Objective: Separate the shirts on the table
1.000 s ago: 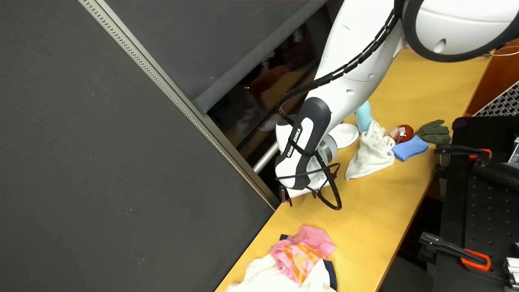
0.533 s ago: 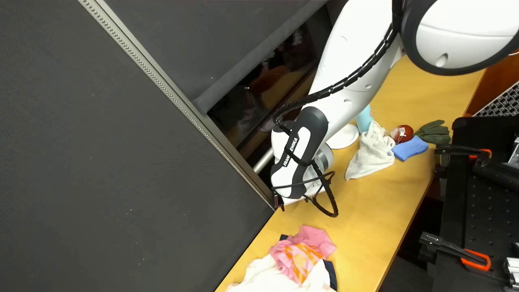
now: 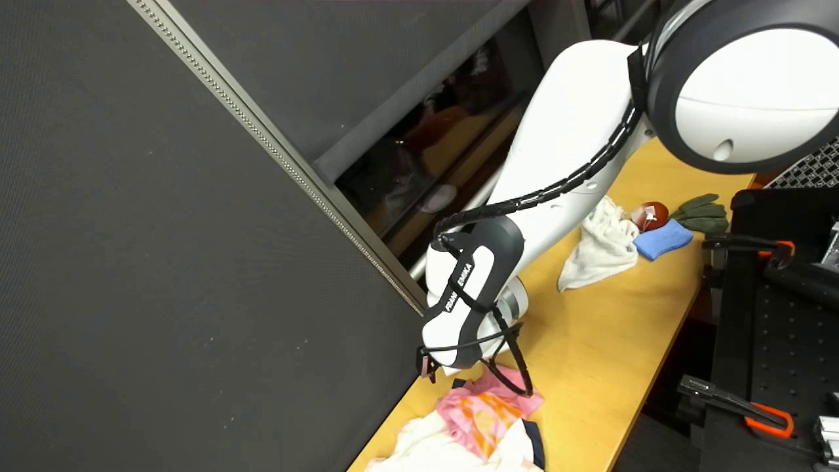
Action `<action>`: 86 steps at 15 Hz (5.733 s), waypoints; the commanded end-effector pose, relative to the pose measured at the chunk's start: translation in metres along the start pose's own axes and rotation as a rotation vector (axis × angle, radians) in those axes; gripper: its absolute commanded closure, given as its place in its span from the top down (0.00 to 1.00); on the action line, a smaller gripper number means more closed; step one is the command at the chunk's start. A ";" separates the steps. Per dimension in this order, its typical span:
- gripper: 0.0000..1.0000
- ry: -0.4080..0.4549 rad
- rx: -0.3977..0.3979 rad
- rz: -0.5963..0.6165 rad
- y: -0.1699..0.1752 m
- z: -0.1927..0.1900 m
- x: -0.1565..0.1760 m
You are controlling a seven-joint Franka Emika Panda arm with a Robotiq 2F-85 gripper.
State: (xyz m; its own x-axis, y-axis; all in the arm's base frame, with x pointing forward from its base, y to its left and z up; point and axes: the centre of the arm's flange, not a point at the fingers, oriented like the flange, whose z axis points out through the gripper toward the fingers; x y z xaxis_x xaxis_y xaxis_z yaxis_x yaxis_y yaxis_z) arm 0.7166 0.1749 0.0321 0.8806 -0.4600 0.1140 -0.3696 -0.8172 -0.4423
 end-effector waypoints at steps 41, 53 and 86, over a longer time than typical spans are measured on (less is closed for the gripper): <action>0.01 -0.243 -0.269 -0.009 0.006 -0.204 -0.036; 0.01 -0.583 -0.208 -0.107 0.034 -0.358 -0.130; 0.73 0.201 -0.674 -0.001 0.045 -0.050 0.086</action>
State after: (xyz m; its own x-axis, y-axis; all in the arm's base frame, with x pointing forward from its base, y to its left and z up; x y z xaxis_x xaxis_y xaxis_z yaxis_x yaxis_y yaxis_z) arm 0.7659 0.0786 0.0645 0.8450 -0.4251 0.3245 -0.4965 -0.8491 0.1803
